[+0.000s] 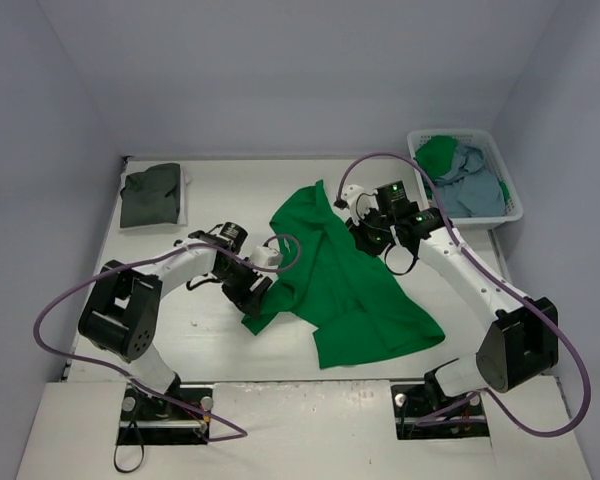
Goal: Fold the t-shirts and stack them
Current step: Flatten out the tshirt
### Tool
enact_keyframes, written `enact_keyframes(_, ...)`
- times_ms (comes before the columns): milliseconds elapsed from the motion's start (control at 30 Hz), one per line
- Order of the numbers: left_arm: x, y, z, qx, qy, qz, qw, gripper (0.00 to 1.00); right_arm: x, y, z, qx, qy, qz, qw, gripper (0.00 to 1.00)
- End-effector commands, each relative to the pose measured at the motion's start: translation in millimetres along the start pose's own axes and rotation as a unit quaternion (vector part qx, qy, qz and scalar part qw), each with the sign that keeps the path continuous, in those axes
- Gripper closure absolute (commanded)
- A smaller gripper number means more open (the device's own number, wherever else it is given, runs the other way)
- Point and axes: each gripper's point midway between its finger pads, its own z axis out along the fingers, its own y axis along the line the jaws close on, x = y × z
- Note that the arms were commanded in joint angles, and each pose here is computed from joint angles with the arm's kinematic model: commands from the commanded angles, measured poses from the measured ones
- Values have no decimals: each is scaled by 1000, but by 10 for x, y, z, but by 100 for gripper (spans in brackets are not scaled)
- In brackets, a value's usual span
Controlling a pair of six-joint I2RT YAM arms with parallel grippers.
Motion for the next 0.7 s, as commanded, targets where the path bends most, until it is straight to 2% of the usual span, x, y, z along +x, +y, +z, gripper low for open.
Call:
enact_keyframes(0,-189,-58,-86,16,-19,8,1000,48,-224,13,-182,5,-40,-5,999,100)
enact_keyframes(33,-184,-55,-75,18,-17,8,1000,58,-216,19,-180,5,-39,-5,999,100)
enact_keyframes(100,-189,-59,-79,20,-18,8,1000,67,-179,21,-175,6,-36,-5,999,100)
enact_keyframes(133,-180,-70,-79,21,-17,8,1000,77,-169,29,-169,5,-35,-5,999,100)
enact_keyframes(267,-188,-107,-125,30,-14,10,999,94,-162,87,-191,-1,-34,-20,999,100)
enact_keyframes(367,-239,-118,-212,30,-20,12,999,100,-177,342,-209,-28,-33,-62,997,100)
enact_keyframes(467,-419,-79,-405,22,-35,23,999,100,-102,624,-164,-46,-19,-118,992,99)
enact_keyframes(567,-723,42,-692,10,-70,18,997,100,44,1153,-31,-85,12,-189,978,87)
enact_keyframes(600,-899,99,-806,5,-88,21,996,100,140,1410,30,-108,26,-221,969,87)
enact_keyframes(667,-1008,157,-927,8,-100,8,995,100,259,1523,84,-114,45,-245,962,86)
